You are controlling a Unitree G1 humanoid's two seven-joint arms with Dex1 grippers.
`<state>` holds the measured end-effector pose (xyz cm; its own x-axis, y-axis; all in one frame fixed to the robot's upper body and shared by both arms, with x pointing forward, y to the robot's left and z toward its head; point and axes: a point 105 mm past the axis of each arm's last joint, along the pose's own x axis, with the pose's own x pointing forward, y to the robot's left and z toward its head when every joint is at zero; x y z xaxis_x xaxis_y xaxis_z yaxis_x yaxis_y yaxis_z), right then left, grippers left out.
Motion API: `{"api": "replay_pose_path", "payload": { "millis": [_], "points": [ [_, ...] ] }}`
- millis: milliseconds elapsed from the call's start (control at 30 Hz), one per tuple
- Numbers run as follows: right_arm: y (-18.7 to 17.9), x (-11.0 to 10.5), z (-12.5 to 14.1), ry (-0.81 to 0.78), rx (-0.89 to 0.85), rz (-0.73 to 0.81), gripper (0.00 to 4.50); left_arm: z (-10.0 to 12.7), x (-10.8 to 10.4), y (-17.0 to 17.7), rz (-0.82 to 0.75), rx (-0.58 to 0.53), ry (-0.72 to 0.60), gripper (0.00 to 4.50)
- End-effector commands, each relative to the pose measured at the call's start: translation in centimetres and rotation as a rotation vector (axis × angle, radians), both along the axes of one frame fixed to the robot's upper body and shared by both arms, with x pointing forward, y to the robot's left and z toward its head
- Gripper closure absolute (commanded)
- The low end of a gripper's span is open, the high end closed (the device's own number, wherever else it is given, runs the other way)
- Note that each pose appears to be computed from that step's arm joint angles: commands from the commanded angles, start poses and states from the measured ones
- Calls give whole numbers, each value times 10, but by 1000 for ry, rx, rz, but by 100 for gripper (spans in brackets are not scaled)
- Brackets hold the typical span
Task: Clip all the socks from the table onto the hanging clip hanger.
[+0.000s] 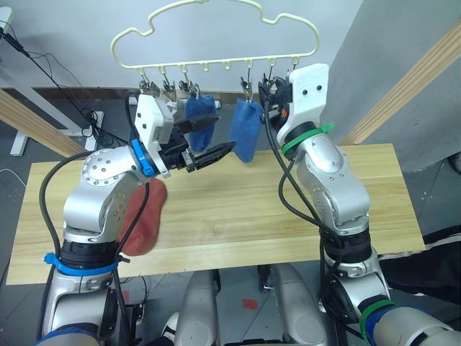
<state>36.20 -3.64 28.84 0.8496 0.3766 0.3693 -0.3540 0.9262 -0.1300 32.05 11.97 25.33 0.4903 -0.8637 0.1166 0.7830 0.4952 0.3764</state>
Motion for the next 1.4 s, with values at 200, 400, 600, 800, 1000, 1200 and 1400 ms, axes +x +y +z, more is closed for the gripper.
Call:
{"api": "replay_pose_path", "payload": {
  "millis": [200, 400, 600, 800, 1000, 1200, 1400],
  "points": [
    [14, -12, 21, -84, 37, 84, 297, 3, -7, 0, -18, 9, -32, 112],
    [16, -11, 25, -90, 49, 91, 297, 1, -7, 2, -14, 15, -27, 112],
    [17, -10, 26, -91, 56, 96, 297, 0, -7, 4, -8, 20, -26, 112],
    [16, -9, 29, -101, 74, 90, 297, -1, -8, 4, -6, 22, -22, 112],
    [15, -10, 29, -100, 88, 92, 315, -3, -8, 4, -5, 24, -18, 112],
    [13, -9, 30, -103, 93, 86, 448, -5, -8, 6, 11, 20, -8, 112],
    [11, -9, 31, -107, 91, 82, 449, -17, 4, 29, 235, -35, 44, 112]
  ]
}}
